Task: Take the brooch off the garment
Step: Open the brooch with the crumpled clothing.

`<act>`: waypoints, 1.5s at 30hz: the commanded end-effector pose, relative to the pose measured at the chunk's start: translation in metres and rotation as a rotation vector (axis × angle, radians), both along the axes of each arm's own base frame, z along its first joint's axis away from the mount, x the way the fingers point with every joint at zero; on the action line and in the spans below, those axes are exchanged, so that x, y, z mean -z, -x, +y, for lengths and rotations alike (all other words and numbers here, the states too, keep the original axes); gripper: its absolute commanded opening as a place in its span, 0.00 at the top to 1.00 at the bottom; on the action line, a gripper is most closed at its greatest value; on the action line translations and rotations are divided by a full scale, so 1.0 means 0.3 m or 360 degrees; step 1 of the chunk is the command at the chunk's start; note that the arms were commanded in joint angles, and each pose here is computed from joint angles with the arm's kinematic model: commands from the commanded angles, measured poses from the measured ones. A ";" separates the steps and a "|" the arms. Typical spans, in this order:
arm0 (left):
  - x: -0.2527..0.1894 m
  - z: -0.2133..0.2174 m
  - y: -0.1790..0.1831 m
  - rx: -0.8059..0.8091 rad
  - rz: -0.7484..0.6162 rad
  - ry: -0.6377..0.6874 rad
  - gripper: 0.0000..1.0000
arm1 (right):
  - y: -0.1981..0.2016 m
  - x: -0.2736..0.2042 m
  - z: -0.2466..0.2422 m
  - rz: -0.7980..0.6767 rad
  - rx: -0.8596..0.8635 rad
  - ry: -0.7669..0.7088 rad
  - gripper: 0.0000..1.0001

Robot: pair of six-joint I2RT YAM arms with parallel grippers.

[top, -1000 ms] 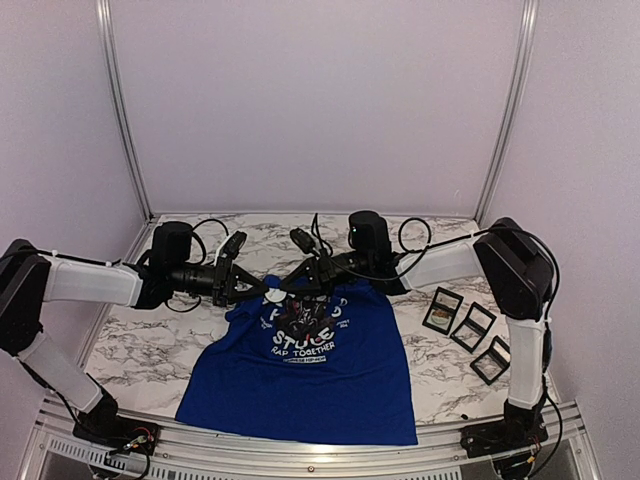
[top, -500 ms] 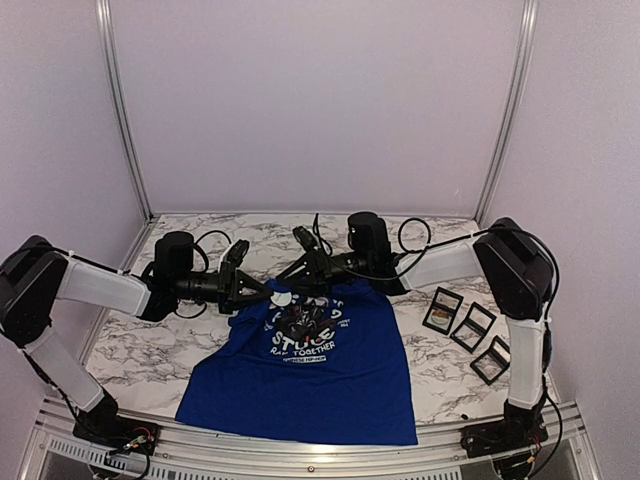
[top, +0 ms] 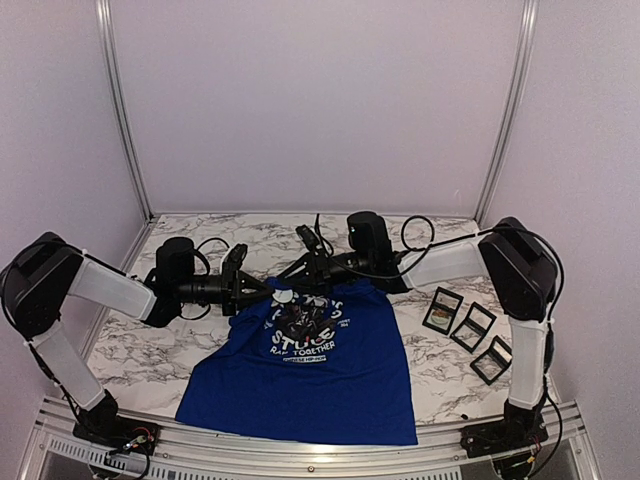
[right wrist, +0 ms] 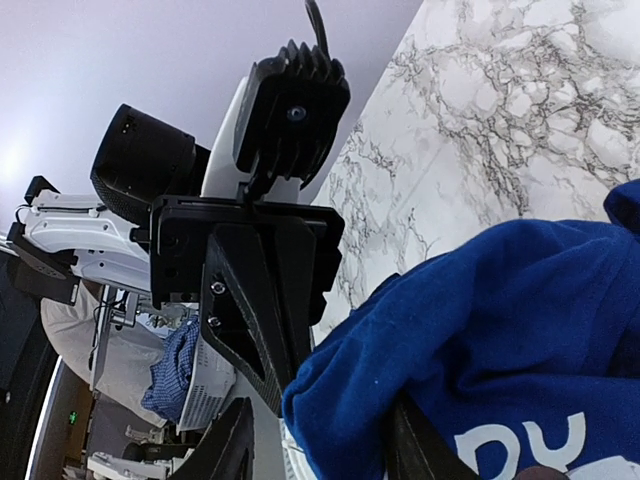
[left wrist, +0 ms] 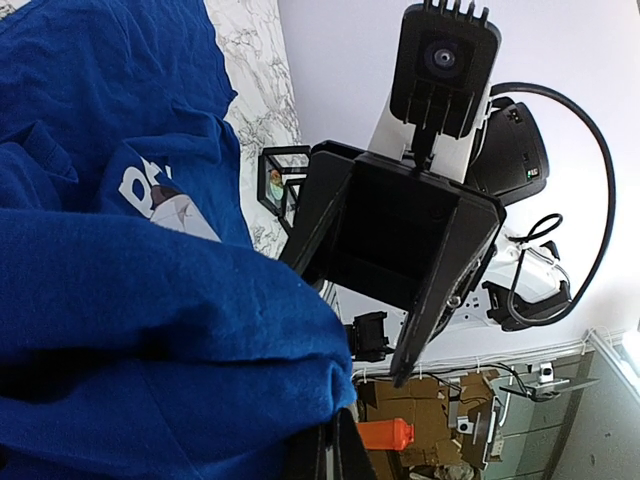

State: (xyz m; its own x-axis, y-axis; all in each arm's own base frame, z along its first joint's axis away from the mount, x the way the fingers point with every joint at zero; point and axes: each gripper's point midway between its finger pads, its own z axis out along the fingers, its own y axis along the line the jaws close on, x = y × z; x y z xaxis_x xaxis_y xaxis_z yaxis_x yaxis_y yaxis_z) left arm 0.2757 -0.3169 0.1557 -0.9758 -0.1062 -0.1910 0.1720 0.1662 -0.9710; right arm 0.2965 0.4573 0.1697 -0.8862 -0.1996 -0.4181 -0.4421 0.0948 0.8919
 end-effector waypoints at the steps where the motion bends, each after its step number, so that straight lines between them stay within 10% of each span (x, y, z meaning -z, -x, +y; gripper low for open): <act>1: -0.005 0.003 -0.012 -0.0041 0.0019 0.0067 1.00 | -0.018 -0.021 -0.020 -0.0101 0.0067 0.0063 0.57; 45: 0.045 0.009 -0.033 -0.0112 0.0105 0.0012 1.00 | 0.001 0.006 0.009 -0.0256 0.0095 0.0225 0.54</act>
State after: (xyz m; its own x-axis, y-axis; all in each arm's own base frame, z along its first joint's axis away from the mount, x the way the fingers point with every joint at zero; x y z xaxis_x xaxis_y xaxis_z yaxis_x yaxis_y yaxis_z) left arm 0.2833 -0.3149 0.1442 -0.9777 -0.1680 -0.1261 0.0990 0.1606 -0.9820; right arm 0.2966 0.4521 0.1447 -0.8535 -0.2195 -0.4726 -0.5182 0.2612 0.8144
